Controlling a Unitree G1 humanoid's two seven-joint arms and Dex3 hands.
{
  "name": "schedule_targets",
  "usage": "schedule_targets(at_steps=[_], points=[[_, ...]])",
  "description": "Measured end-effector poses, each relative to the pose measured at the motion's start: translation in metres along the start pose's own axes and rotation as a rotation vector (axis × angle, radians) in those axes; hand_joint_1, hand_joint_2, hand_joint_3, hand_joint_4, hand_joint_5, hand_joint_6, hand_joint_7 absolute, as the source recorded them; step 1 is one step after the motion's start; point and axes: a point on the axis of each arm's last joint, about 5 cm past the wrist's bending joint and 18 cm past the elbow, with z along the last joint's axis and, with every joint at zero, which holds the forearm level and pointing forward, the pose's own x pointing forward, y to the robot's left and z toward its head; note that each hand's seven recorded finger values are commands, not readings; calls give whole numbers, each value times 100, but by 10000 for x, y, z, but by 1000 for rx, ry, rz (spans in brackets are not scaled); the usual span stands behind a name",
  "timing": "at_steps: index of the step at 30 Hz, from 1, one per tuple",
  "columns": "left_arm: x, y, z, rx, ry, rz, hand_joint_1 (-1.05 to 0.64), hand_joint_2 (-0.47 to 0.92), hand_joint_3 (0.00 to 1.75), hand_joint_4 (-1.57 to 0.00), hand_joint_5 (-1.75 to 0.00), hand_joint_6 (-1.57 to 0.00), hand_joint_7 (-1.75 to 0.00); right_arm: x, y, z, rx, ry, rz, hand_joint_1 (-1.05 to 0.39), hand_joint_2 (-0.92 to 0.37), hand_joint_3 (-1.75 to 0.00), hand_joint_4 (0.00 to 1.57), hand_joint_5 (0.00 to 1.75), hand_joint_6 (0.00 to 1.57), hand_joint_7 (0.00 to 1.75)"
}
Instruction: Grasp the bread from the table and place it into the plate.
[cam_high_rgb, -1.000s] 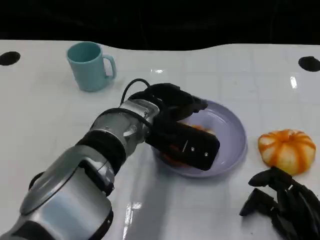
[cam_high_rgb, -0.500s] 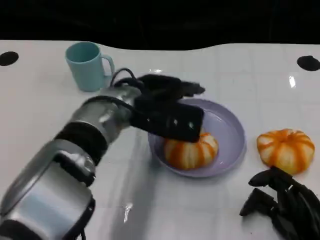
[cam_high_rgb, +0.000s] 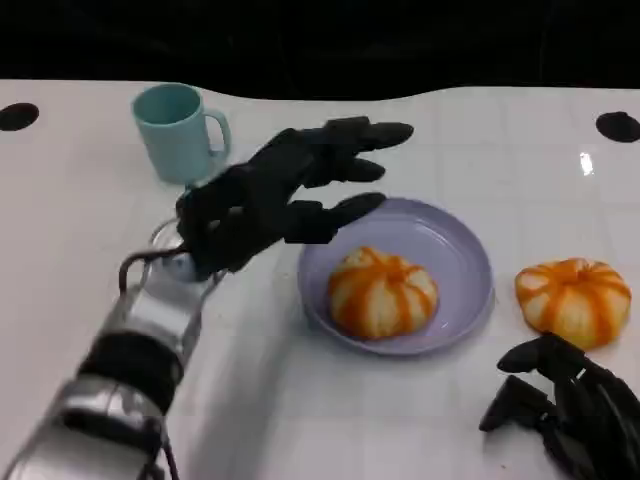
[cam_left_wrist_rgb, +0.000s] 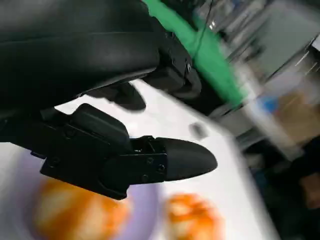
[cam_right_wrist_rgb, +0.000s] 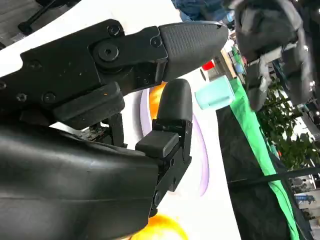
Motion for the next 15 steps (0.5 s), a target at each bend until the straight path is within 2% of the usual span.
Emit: schedule_targets(at_steps=[1, 3, 4, 6, 10, 11, 12, 15], points=[[-85, 1, -41, -91, -20, 43, -62, 92, 40, -74, -120, -89, -41, -2, -2, 0, 0, 0, -1, -53, -92, -26, 63, 151, 59, 121], [-225, 8, -110, -264, -32, 102, -61, 92, 38, -72, -126, -90, -43, -5, -3, 0, 0, 0, -2, -53, -92, -26, 63, 151, 59, 121], [-270, 7, -131, -319, -31, 112, -64, 92, 40, -69, -155, -80, -84, -6, -4, -1, -1, 0, -2, -53, -92, -26, 63, 152, 58, 122], [-386, 26, -152, -429, -38, 135, -64, 92, 41, -68, -158, -78, -91, -1, 0, 0, -1, -1, 1, -53, -92, -26, 63, 152, 58, 122], [-470, 32, -141, -512, -39, 134, -64, 92, 40, -68, -159, -76, -94, -4, -2, -1, -1, -1, 1, -53, -92, -26, 63, 153, 58, 122], [-478, 35, -135, -517, -38, 135, -59, 92, 39, -71, -168, -69, -127, -4, -2, -1, -1, -1, 1, -52, -92, -27, 63, 153, 58, 122], [-515, 39, -131, -567, -46, 134, -58, 92, 39, -71, -171, -65, -140, 4, 3, -1, -2, 0, 4, -52, -92, -27, 63, 153, 58, 122], [-819, -32, -200, -832, -70, 128, -55, 92, 33, -79, -174, -68, -158, 0, 0, 1, -6, -2, 0, -52, -92, -26, 64, 153, 59, 123]])
